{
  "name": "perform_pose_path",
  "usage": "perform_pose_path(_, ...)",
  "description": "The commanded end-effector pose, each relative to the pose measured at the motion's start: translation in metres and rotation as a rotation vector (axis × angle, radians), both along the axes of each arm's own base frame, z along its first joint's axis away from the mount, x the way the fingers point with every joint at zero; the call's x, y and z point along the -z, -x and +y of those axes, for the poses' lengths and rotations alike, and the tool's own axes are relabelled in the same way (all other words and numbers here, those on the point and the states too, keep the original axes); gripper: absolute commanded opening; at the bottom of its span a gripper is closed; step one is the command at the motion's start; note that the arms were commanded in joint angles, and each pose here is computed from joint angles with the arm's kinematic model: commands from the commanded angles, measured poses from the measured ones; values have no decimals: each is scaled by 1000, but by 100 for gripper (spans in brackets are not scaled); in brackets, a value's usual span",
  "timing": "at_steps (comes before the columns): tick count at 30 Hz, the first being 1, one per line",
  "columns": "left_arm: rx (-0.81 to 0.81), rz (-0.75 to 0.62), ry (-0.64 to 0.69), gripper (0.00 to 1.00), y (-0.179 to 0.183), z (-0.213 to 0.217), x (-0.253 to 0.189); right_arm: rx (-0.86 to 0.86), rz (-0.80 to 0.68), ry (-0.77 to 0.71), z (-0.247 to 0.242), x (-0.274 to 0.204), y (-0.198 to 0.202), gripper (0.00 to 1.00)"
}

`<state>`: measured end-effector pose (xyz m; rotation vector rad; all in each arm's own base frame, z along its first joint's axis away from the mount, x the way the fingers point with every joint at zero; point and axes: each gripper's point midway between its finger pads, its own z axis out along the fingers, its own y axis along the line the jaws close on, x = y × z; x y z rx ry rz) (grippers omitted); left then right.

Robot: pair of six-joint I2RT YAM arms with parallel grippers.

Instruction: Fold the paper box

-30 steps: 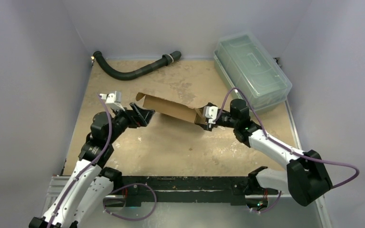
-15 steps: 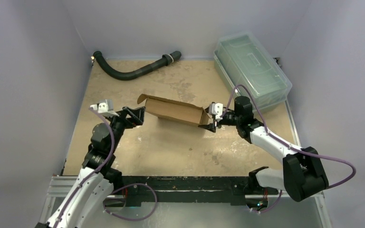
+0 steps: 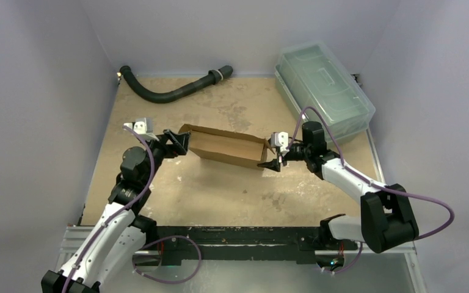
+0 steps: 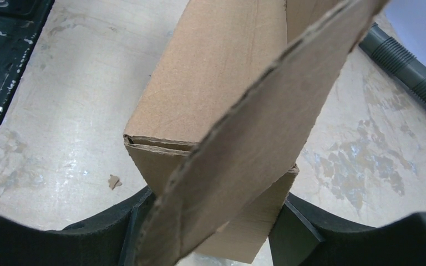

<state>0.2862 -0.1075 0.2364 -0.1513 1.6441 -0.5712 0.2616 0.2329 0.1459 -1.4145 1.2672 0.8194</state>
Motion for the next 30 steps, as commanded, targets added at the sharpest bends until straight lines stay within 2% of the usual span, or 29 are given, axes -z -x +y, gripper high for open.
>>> perform_pose_path(1, -25, -23, -36, 80, -6, 5, -26, -56, -1, -14, 4, -12, 4, 55)
perform_pose_path(8, 66, -9, -57, 62, -4, -10, -37, -75, 7, -3, 3, -11, 6, 54)
perform_pose_path(13, 110, 59, -64, 62, 6, -15, -25, -71, 9, 0, 2, -10, 4, 54)
perform_pose_path(22, 48, 136, -104, 62, 11, -1, -8, -68, 9, 2, 2, -11, 3, 54)
perform_pose_path(30, 29, 158, -142, 46, -6, -1, -4, -65, 12, 5, 1, -10, 2, 54)
